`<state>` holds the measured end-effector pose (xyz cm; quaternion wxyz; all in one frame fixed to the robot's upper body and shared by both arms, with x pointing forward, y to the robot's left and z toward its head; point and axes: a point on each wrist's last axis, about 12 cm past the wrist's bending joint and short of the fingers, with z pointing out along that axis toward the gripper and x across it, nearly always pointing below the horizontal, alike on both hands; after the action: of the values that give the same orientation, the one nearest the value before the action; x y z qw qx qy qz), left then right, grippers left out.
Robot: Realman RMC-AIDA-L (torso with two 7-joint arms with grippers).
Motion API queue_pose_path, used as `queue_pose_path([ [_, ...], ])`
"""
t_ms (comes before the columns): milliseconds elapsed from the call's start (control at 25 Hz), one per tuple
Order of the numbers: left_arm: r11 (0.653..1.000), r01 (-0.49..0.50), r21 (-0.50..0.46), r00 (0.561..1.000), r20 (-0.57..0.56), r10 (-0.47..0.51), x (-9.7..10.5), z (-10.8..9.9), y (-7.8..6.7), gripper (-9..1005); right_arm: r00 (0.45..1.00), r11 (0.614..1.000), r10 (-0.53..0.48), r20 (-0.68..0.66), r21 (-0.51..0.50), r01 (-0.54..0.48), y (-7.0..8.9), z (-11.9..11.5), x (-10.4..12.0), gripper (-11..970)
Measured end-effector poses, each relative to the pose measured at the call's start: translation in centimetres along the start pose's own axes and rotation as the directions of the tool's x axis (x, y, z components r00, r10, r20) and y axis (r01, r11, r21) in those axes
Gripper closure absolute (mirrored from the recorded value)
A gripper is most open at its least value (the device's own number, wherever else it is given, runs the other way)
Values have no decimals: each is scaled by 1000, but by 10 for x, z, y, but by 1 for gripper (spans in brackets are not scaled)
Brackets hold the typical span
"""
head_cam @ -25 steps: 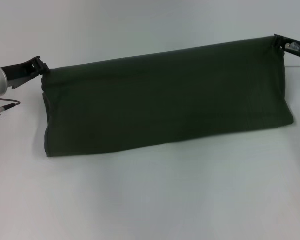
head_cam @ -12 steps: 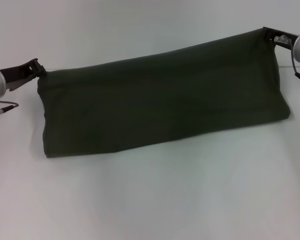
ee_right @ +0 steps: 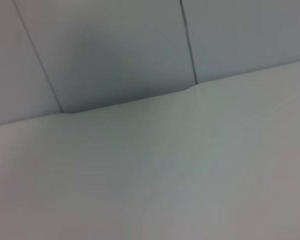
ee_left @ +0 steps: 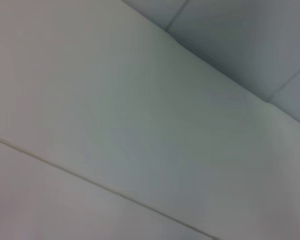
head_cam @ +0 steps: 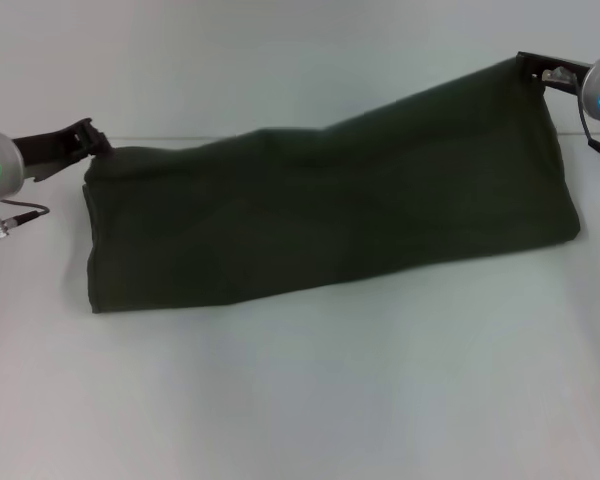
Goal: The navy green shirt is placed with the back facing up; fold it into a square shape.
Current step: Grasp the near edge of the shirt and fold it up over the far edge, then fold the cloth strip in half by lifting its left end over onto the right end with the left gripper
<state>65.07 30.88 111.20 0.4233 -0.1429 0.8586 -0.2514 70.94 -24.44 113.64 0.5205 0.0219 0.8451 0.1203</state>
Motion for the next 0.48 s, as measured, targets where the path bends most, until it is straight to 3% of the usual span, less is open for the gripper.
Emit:
queue_pose_path([
  [160, 1000, 23, 5, 999, 22, -23, 1, 0, -3, 875, 1000, 1000, 2, 9, 13, -2, -8, -1, -9, 894],
  [280, 997, 74, 29, 995, 59, -75, 1, -7, -2, 871, 999, 999, 23, 27, -31, -22, -18, -9, -23, 878],
  [400, 988, 116, 102, 991, 60, -123, 6, -21, 0, 866, 996, 986, 92, 0, -141, -92, -32, -29, -34, 740],
  [480, 983, 130, 131, 990, 39, -136, 9, -24, 2, 703, 990, 964, 133, -50, -224, -141, -40, -44, -31, 648],
])
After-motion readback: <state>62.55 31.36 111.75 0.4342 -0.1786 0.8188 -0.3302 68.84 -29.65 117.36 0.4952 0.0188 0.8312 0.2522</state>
